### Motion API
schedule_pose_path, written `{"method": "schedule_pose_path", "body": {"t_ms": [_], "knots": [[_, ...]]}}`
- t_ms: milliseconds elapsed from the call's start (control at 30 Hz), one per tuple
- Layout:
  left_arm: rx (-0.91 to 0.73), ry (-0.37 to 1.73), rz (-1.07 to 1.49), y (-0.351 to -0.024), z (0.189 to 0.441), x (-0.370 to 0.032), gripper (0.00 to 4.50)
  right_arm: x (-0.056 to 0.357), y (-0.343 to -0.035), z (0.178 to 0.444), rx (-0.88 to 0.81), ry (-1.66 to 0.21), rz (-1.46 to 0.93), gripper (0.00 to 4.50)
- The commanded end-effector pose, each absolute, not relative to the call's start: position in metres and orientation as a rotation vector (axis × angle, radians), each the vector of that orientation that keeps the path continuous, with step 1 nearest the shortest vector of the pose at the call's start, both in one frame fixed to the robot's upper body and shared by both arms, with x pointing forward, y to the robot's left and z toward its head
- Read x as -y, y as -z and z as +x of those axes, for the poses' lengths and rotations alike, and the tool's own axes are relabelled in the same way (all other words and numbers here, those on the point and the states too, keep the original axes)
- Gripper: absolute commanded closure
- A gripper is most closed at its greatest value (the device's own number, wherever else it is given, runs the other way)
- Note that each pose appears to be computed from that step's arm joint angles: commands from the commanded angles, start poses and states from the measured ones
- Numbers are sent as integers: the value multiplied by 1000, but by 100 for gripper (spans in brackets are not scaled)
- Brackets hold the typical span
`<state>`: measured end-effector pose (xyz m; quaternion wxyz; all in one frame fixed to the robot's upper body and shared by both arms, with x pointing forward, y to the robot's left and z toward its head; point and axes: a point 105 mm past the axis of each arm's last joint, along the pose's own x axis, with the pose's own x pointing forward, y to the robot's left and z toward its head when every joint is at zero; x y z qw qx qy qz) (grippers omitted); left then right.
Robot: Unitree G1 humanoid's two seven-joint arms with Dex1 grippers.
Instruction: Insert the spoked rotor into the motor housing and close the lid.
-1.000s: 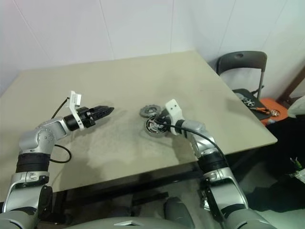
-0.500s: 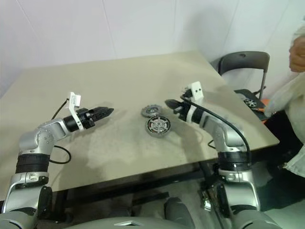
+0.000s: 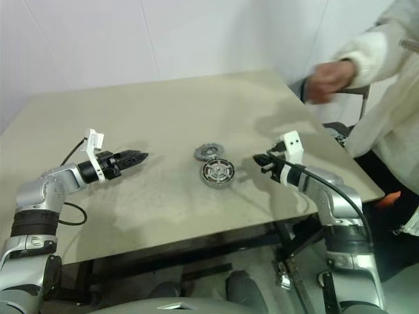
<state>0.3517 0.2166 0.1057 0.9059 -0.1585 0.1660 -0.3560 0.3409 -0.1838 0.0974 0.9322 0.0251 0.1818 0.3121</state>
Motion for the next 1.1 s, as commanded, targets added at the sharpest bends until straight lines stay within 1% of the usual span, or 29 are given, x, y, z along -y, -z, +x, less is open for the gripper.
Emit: {"method": "schedule_pose_path", "body": {"t_ms": [33, 433, 1100], "knots": [[-301, 758, -298, -120, 355, -214, 147, 176, -117, 341, -300, -676, 19, 450], [-301, 755, -303, -119, 355, -214, 147, 178, -117, 345, -292, -653, 6, 450], [-298, 740, -307, -119, 356, -217, 147, 168, -116, 348, -285, -677, -9, 450]]}}
